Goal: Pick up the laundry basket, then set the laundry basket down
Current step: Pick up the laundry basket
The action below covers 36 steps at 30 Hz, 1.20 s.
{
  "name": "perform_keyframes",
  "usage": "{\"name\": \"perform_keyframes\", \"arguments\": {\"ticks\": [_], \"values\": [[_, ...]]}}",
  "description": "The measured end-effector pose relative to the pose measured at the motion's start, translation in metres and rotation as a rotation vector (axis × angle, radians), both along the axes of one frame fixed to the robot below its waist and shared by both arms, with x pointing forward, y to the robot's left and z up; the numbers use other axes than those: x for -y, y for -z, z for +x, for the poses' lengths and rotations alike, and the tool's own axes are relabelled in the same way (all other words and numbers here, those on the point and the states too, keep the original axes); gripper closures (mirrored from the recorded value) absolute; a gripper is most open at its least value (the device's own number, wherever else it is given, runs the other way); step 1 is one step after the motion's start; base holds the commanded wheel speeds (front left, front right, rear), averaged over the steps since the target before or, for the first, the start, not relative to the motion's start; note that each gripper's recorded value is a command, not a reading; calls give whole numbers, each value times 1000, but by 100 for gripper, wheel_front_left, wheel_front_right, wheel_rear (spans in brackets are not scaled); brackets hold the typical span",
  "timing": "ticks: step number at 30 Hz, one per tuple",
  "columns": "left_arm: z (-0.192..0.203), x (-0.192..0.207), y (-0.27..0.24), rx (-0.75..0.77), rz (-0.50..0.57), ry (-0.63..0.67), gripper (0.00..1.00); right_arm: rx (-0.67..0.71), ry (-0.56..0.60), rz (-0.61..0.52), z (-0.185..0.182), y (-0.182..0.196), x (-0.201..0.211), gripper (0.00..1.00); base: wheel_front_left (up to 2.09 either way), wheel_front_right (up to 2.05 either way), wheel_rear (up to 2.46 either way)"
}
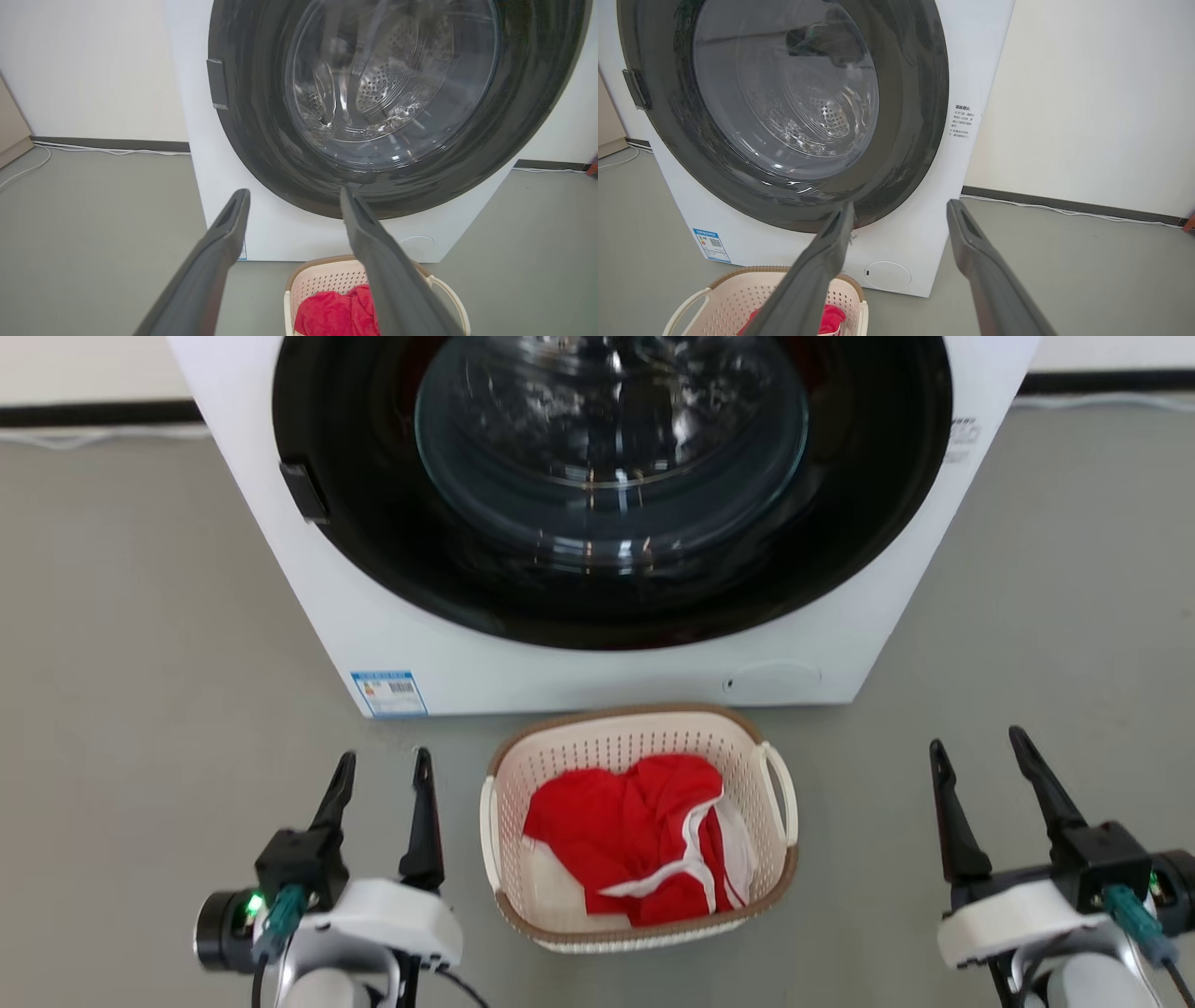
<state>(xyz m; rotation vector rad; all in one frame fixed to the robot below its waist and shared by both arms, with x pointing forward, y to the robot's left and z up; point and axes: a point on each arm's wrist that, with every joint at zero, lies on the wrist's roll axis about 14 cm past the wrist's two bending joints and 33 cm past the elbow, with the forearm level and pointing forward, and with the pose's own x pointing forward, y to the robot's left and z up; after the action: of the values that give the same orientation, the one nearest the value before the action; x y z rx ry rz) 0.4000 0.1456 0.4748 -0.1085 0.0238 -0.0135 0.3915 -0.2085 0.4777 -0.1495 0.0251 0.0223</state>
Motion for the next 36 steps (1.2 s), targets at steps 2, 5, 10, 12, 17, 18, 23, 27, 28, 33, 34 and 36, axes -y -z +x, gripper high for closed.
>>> {"name": "perform_keyframes", "arguments": {"ticks": [2, 5, 10, 12, 17, 18, 23, 27, 28, 33, 34, 36], "values": [[8, 5, 6, -19, -15, 6, 0, -22, 4, 0, 8, 8, 1, 0, 0, 0, 0], [19, 15, 33, -99, -36, 21, 0, -89, 28, 7, 22, 32, 5, 0, 0, 0, 0], [37, 30, 72, -208, -53, 51, 0, -199, 55, 34, 43, 72, 9, 0, 0, 0, 0], [45, 33, 88, -256, -66, 47, 0, -240, 56, 40, 52, 87, 9, 0, 0, 0, 0], [59, 40, 135, -391, -98, 35, 0, -356, 45, 31, 71, 127, 5, 0, 0, 0, 0], [62, 42, 143, -415, -99, 34, 0, -383, 40, 26, 74, 136, 3, 0, 0, 0, 0], [69, 46, 186, -529, -87, 31, 0, -489, 20, 36, 85, 175, -5, 0, 0, 0, 0], [70, 44, 217, -614, -89, 6, 0, -560, 22, 47, 89, 202, -6, 0, 0, 0, 0], [70, 44, 223, -630, -85, 2, 0, -577, 22, 49, 89, 209, -6, 0, 0, 0, 0], [79, 42, 244, -670, -73, -15, 0, -645, 16, 56, 90, 237, -10, 0, 0, 0, 0], [81, 41, 248, -676, -78, -20, 0, -655, 13, 56, 90, 242, -11, 0, 0, 0, 0], [84, 40, 254, -685, -89, -30, 0, -673, 6, 57, 91, 251, -14, 0, 0, 0, 0]]}}
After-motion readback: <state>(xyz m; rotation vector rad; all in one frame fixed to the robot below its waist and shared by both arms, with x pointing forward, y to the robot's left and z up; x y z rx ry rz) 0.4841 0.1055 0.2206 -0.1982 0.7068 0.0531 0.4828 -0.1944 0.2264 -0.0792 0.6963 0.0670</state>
